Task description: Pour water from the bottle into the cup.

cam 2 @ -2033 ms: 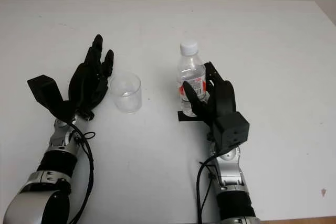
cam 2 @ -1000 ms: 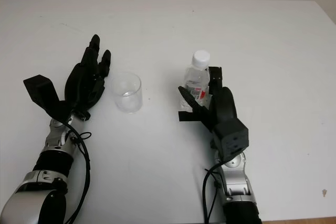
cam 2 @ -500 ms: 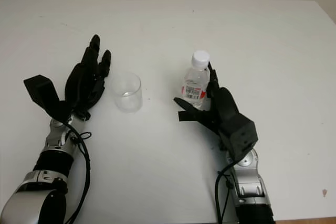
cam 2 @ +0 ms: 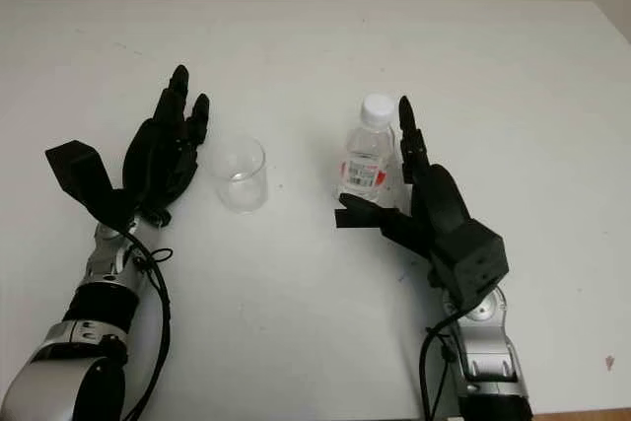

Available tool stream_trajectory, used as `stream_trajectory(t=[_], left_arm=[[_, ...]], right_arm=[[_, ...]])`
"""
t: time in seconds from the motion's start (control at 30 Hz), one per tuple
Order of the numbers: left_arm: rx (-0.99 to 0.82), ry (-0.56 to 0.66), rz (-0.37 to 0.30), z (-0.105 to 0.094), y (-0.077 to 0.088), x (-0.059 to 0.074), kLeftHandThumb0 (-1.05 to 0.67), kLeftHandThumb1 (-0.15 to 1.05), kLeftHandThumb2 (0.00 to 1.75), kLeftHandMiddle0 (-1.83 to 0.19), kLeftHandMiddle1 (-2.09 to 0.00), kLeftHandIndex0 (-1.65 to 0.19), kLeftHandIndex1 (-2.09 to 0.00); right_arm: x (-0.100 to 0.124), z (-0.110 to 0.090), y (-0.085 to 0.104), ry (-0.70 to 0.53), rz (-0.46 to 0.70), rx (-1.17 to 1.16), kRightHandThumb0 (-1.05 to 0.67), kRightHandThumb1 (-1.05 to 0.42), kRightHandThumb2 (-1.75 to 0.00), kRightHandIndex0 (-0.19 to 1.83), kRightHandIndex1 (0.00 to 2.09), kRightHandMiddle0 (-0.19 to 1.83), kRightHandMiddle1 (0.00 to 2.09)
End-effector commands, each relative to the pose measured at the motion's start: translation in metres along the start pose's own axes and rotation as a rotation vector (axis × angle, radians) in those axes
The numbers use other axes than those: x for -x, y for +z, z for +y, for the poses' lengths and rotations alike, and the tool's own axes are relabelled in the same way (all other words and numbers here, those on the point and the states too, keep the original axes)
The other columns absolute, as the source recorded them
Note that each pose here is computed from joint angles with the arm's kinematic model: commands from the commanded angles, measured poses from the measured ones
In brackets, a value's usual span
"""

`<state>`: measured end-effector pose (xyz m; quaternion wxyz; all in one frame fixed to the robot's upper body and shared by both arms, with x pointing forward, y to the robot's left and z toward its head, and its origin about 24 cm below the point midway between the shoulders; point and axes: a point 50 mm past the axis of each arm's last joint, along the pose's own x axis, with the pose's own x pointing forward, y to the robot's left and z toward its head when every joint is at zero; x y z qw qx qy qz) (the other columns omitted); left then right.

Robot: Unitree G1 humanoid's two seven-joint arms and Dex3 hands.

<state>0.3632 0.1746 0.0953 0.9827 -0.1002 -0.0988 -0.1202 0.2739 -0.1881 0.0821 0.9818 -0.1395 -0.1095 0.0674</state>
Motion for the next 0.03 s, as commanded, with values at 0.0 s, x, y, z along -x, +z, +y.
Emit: stream_trajectory(t=[0.0], left_arm=[[0.014, 0.002, 0.014, 0.0004, -0.0057, 0.0053, -0.85, 1.05, 0.70, 0.17, -0.05, 0.19, -0.01]], right_arm=[[0.0058, -0.0040, 0.0002, -0.025, -0.010, 0.010, -1.01, -0.95, -0.06, -0.19, 0.00, -0.19, 0.00]])
